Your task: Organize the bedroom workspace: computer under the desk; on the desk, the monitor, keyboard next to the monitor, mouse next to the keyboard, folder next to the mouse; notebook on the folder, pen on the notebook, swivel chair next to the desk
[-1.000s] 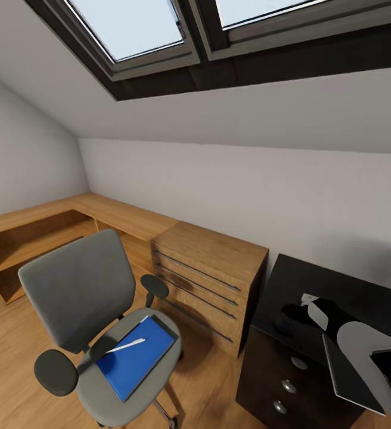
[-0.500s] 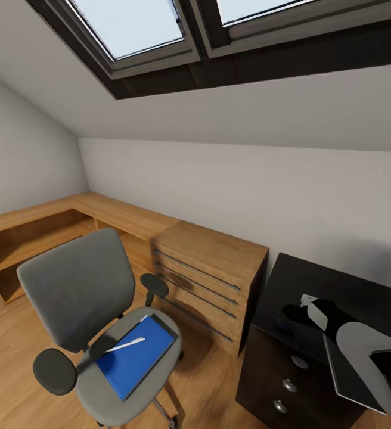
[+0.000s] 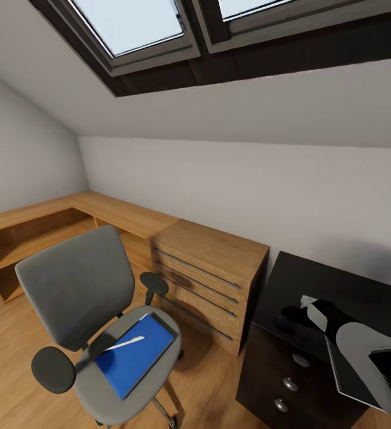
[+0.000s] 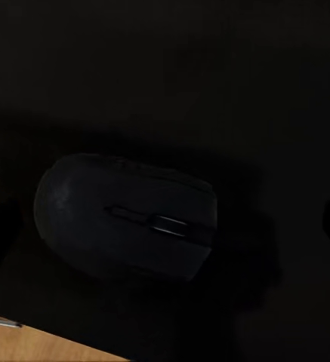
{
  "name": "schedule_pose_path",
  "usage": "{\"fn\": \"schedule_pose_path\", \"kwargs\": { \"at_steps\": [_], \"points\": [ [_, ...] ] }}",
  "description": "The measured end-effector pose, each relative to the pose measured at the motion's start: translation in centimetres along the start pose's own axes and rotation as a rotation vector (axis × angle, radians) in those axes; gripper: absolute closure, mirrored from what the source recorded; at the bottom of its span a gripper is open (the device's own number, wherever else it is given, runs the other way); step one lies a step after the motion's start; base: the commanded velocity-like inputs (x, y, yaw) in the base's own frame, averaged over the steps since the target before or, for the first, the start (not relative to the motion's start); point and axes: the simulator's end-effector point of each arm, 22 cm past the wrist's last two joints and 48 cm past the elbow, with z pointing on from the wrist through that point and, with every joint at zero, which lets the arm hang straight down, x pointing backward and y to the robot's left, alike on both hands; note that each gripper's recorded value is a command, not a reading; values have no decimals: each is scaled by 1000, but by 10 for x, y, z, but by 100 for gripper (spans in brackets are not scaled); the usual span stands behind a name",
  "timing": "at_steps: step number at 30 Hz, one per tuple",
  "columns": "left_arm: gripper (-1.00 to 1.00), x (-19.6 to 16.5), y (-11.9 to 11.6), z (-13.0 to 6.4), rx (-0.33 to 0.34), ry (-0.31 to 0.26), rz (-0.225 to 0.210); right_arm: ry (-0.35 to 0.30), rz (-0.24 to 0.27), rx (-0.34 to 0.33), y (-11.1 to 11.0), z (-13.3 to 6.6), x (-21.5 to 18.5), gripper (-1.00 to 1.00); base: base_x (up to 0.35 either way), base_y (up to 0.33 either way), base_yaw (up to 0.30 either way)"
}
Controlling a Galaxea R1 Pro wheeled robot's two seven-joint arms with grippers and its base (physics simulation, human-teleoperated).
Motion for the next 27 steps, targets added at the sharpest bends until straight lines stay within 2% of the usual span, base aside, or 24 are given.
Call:
{"fn": "schedule_pose_path", "kwargs": {
  "at_steps": [18, 24, 27],
  "points": [
    [-100, 1, 0, 0, 0, 1, 1, 4, -2, -2, 2, 1, 2, -100, 0, 0, 0],
    [-100, 9, -24, -3, 27, 14, -10, 23, -12, -42, 32, 1, 8, -100, 0, 0, 0],
    [-100, 13, -33, -5, 37, 18, -18, 27, -14, -47, 34, 1, 10, -100, 0, 0, 0]
  ]
}}
